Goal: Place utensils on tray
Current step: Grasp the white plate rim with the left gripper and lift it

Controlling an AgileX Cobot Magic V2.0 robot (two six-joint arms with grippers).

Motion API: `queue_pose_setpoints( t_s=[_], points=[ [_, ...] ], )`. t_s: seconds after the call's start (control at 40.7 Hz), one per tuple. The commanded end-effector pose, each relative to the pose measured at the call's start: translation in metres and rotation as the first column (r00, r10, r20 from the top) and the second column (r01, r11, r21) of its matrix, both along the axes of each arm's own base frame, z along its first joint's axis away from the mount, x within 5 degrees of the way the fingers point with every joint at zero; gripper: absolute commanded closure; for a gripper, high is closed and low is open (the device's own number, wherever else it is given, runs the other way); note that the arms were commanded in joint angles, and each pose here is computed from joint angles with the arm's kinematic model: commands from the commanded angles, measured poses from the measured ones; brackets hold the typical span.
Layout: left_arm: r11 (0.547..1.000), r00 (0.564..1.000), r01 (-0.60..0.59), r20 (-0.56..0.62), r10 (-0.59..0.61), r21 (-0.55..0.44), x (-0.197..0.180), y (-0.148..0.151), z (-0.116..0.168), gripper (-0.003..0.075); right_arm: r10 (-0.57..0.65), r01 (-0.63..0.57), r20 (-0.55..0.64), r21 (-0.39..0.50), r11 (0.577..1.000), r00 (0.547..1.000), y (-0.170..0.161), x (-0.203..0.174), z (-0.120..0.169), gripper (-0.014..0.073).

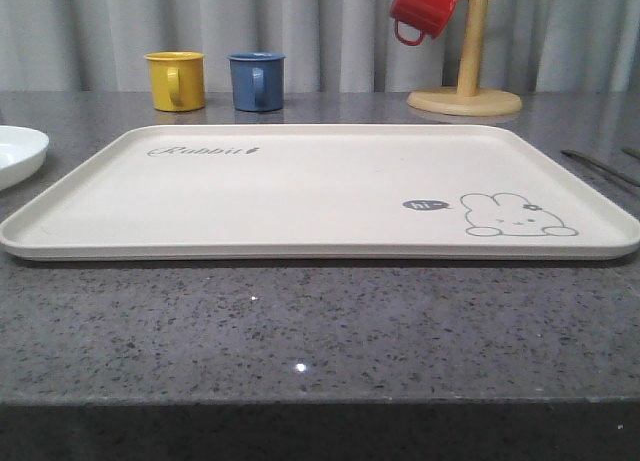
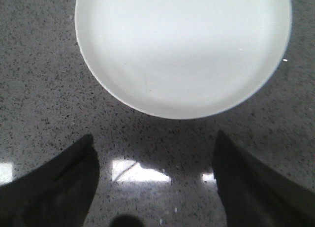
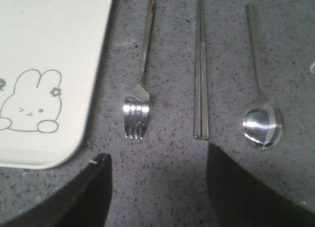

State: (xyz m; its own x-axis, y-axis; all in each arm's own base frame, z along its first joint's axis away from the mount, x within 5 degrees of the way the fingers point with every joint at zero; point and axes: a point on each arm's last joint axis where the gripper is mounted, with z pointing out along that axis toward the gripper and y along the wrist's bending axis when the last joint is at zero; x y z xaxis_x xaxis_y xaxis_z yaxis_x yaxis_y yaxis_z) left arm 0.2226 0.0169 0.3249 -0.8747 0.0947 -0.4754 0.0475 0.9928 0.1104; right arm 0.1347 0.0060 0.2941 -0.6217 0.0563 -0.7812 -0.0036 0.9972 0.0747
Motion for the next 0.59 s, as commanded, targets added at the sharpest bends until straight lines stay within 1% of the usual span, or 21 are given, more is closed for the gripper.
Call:
queue_pose_setpoints(
  t_s=[0.0, 0.049, 0.098, 0.172, 0.246, 0.369, 0.565],
  points=[
    [0.997, 0.999, -0.01, 0.031, 0.012, -0.074, 0.025, 0.013, 0.006, 0.0246, -0.007, 0.007, 0.087, -0.003, 1.0, 0.996, -0.001, 0.005, 0.015, 0.014],
    [0.993, 1.0, -0.01, 0.024, 0.013, -0.12, 0.033, 0.019, 0.002, 0.0246, -0.007, 0.007, 0.087, -0.003, 1.0, 0.996, -0.001, 0.005, 0.015, 0.014],
    [0.984, 0.999, -0.03, 0.023, 0.035, -0.174, 0.041, 0.027, -0.002, 0.0246, -0.007, 0.007, 0.087, -0.003, 1.0, 0.996, -0.001, 0.005, 0.015, 0.014],
    [0.972, 0.997, -0.06, 0.04, 0.071, -0.228, 0.053, 0.041, -0.006, 0.0246, -0.007, 0.007, 0.087, -0.003, 1.0, 0.996, -0.001, 0.005, 0.015, 0.014],
    [0.964, 0.994, -0.086, 0.045, 0.1, -0.253, 0.062, 0.053, -0.012, 0.0246, -0.007, 0.007, 0.087, -0.003, 1.0, 0.996, -0.001, 0.005, 0.015, 0.014],
    [0.96, 0.992, -0.115, 0.028, 0.127, -0.256, 0.075, 0.066, -0.023, 0.0246, -0.007, 0.007, 0.087, -0.003, 1.0, 0.996, -0.001, 0.005, 0.015, 0.014],
    [0.95, 0.987, -0.141, 0.029, 0.156, -0.278, 0.095, 0.074, -0.041, 0.0247, -0.007, 0.007, 0.087, -0.003, 1.0, 0.996, -0.001, 0.005, 0.015, 0.014]
  ],
)
